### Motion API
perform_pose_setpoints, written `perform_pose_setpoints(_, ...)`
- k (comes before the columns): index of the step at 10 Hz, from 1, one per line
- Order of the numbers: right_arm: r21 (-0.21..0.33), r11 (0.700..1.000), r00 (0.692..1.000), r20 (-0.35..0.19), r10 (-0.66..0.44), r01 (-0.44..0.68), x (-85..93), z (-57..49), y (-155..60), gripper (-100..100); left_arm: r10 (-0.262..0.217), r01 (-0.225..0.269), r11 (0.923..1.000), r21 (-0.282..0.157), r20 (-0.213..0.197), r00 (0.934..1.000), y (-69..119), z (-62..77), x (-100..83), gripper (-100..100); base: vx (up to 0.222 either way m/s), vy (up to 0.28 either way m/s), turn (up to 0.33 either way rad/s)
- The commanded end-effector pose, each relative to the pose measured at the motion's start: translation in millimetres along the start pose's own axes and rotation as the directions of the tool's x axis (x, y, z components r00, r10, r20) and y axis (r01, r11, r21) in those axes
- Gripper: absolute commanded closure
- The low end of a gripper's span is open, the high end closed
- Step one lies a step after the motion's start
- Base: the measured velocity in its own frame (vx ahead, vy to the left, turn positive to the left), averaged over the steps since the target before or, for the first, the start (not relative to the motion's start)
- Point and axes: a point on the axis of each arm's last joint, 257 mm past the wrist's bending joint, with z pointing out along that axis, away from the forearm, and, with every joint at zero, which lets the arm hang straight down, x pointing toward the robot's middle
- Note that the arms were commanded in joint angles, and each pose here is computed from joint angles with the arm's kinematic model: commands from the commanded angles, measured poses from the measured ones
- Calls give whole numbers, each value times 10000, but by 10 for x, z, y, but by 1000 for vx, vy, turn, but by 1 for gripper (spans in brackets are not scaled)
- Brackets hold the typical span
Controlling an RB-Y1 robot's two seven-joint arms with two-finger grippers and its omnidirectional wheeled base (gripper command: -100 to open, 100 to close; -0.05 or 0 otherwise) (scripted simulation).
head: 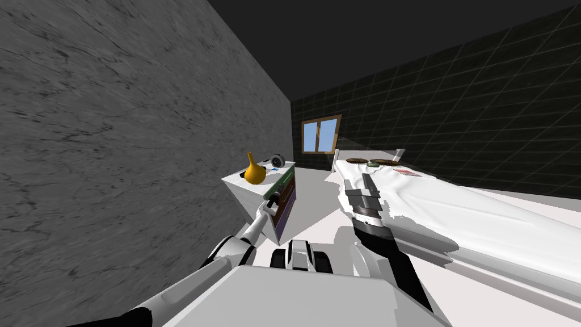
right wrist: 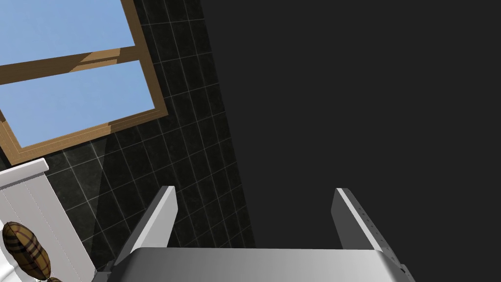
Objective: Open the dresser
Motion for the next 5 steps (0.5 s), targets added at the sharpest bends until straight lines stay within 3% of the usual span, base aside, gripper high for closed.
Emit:
perform_pose_setpoints(1,0,10000,10000,0,-1,1,0,0,0,0,-31,34,9997,-255,120,9999,169,-179,-94,100,13,2,-17)
perform_pose_setpoints(3,0,10000,10000,-1,-1,1,0,0,0,0,-14,9,9997,242,206,9998,-76,-133,-139,100,-5,7,-2)
perform_pose_setpoints(4,0,10000,10000,-1,-1,1,0,0,0,0,79,-76,9998,-166,159,9998,127,-263,-195,100,55,-22,-59)
perform_pose_setpoints(5,0,10000,10000,0,0,0,0,0,0,0,33,-32,10000,-57,213,9998,104,-329,-200,100,68,-34,-11)
